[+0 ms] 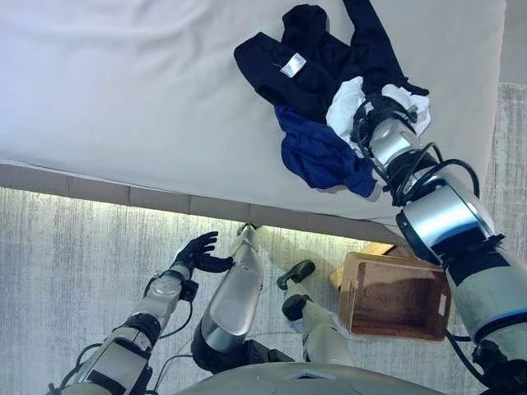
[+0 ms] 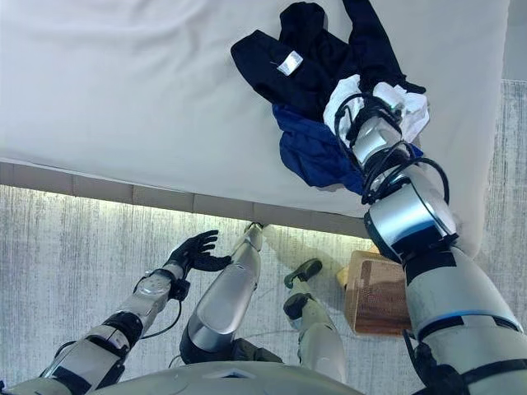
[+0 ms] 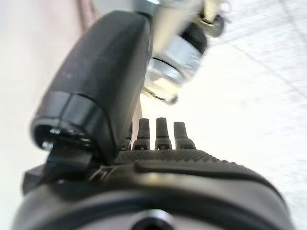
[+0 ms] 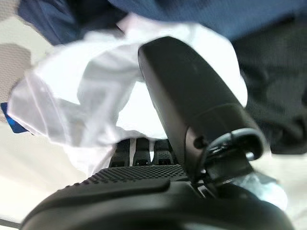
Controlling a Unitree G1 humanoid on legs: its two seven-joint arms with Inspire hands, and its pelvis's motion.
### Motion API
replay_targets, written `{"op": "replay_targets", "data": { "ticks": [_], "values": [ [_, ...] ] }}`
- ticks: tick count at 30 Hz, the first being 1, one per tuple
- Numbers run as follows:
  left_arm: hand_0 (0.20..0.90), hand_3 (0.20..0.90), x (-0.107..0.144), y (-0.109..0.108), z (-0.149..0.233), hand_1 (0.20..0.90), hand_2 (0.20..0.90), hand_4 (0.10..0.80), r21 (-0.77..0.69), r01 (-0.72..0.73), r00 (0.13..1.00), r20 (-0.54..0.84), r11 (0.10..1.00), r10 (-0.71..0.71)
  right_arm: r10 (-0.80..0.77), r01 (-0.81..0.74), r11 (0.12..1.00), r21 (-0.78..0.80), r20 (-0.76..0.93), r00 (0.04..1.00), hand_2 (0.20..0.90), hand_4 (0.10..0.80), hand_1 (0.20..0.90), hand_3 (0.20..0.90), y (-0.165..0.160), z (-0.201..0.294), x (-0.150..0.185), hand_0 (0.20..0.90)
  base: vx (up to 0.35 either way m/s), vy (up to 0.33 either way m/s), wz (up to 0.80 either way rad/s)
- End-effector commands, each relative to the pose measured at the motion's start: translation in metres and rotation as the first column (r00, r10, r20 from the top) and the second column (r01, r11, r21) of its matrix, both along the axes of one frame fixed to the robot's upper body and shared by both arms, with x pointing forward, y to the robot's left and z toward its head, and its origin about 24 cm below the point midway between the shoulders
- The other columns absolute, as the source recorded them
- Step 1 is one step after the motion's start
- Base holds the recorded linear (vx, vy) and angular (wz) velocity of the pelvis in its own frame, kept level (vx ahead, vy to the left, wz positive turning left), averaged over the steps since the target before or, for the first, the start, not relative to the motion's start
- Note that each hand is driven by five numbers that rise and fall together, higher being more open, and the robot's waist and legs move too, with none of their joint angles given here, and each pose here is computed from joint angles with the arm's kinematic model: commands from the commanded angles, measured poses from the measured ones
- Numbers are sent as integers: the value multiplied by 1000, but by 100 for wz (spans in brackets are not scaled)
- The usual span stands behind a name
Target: Pick up the clothes from the bed and place them into the basket
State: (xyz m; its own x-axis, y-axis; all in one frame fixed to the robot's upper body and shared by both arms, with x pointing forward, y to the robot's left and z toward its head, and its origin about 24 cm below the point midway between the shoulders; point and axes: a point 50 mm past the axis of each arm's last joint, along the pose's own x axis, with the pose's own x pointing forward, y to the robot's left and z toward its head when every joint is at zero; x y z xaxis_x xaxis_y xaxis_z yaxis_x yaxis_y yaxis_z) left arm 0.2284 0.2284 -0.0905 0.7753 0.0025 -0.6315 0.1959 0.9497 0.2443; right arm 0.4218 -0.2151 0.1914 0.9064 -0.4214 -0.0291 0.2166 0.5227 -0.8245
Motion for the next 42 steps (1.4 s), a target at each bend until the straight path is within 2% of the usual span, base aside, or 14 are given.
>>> {"op": "replay_targets", "data": {
  "ticks": [1, 2, 3, 4, 6, 8, 12, 16, 21, 27, 34, 37, 39, 42],
  "values": [
    [900, 900, -33, 15, -12, 900, 900, 800, 36, -39, 998, -45, 999, 41, 118, -51, 991, -121, 649, 751, 300, 100, 300, 200, 34, 104, -11, 300, -94, 24, -7],
    [900, 900, -35, 16, -13, 900, 900, 800, 38, -45, 998, -47, 998, 47, 124, -54, 991, -123, 684, 719, 300, 100, 300, 200, 37, 111, -15, 300, -29, -40, -23],
    [900, 900, -40, 19, -15, 900, 900, 800, 50, -59, 997, -56, 997, 61, 134, -54, 991, -125, 814, 566, 300, 100, 300, 200, 40, 132, -31, 300, -25, -14, -30],
    [900, 900, -43, 20, -16, 900, 900, 800, 54, -67, 995, -64, 996, 71, 144, -54, 989, -135, 851, 506, 300, 100, 300, 200, 40, 142, -40, 300, -33, -18, -38],
    [900, 900, -51, 22, -21, 900, 900, 800, 69, -84, 992, -90, 994, 90, 177, -23, 984, -179, 929, 326, 300, 100, 300, 200, 38, 165, -66, 300, -1, -3, -36],
    [900, 900, -62, 23, -27, 900, 900, 800, 81, -92, 987, -128, 992, 102, 206, 15, 976, -215, 952, 225, 300, 100, 300, 200, 34, 178, -90, 300, 50, 1, -41],
    [900, 900, -76, 25, -35, 900, 900, 800, 106, -79, 977, -191, 991, 98, 244, 78, 964, -254, 963, 117, 300, 100, 300, 200, 23, 185, -124, 300, 66, 15, -46],
    [900, 900, -82, 24, -39, 900, 900, 800, 125, -45, 968, -240, 991, 74, 272, 116, 953, -281, 959, 83, 300, 100, 300, 200, 11, 190, -142, 300, 87, -18, -39],
    [900, 900, -79, 14, -43, 900, 900, 800, 123, -2, 955, -294, 992, 39, 273, 166, 942, -292, 953, 128, 300, 100, 300, 200, -11, 191, -154, 300, 74, -33, -45],
    [900, 900, -82, -5, -49, 900, 900, 800, 71, 47, 940, -341, 996, -20, 224, 172, 950, -261, 952, 211, 300, 100, 300, 200, -38, 165, -154, 300, 19, -48, -27],
    [900, 900, -92, -7, -54, 900, 900, 800, 65, 89, 920, -387, 994, -58, 282, -60, 957, -283, 863, 419, 300, 100, 300, 200, -44, 119, -139, 300, -21, -113, -29],
    [900, 900, -88, -7, -52, 900, 900, 800, 75, 76, 934, -353, 994, -45, 289, -101, 955, -277, 807, 515, 300, 100, 300, 200, -49, 97, -126, 300, -111, -116, -31],
    [900, 900, -81, -6, -50, 900, 900, 800, 70, 15, 945, -327, 997, 9, 252, -79, 963, -257, 761, 598, 300, 100, 300, 200, -56, 80, -116, 300, -176, -132, -25],
    [900, 900, -73, -3, -47, 900, 900, 800, 88, 16, 954, -299, 996, 11, 181, -42, 977, -210, 705, 686, 300, 100, 300, 200, -70, 58, -106, 300, -172, -111, -20]
  ]
}}
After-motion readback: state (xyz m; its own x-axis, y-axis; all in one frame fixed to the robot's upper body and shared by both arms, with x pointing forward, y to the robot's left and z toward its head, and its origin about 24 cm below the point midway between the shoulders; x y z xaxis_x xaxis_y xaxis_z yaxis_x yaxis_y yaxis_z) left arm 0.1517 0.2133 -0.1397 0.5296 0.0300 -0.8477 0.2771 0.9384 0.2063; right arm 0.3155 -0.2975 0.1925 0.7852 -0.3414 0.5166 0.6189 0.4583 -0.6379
